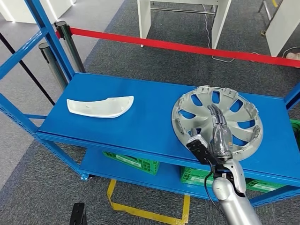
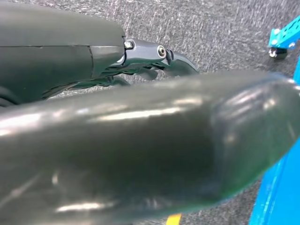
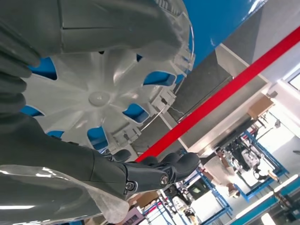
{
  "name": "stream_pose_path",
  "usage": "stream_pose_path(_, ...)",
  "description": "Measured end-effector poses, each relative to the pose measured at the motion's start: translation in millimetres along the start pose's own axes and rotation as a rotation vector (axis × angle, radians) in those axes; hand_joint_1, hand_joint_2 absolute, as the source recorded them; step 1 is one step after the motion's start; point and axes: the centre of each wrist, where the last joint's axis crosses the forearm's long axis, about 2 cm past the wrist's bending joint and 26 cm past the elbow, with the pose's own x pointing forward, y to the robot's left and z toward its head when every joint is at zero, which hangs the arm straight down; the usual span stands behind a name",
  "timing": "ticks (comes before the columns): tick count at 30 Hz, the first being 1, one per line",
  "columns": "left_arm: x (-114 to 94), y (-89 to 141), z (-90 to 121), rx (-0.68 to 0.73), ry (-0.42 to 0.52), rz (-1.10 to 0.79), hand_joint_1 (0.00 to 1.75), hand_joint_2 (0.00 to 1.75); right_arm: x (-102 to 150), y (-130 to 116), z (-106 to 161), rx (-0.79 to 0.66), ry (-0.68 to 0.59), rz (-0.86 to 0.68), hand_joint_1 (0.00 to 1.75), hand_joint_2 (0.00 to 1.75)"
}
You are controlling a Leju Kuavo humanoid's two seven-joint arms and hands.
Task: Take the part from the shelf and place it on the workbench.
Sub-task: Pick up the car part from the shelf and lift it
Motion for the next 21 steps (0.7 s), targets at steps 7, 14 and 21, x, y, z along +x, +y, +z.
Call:
stream_pose_path(7, -4.6, 1.9, 2.4, 0.011, 0.011, 0.004, 0.0, 0.0, 5.3, 13.2, 10.2, 0.017, 0.048, -0.036, 0.0, 1.75)
stream_pose_path(14, -6.5, 1.2, 3.9, 0.012, 0.016, 0.007, 0.0, 0.0, 8.6, 18.9, 13.0, 0.042, 0.071, -0.097, 0.0, 1.75)
stream_pose_path(21, -6.2, -0.3, 4.1, 0.01, 0.016, 0.009, 0.0, 0.0, 5.0, 29.7, 18.0, 0.113, 0.104, -0.128, 0.0, 1.75)
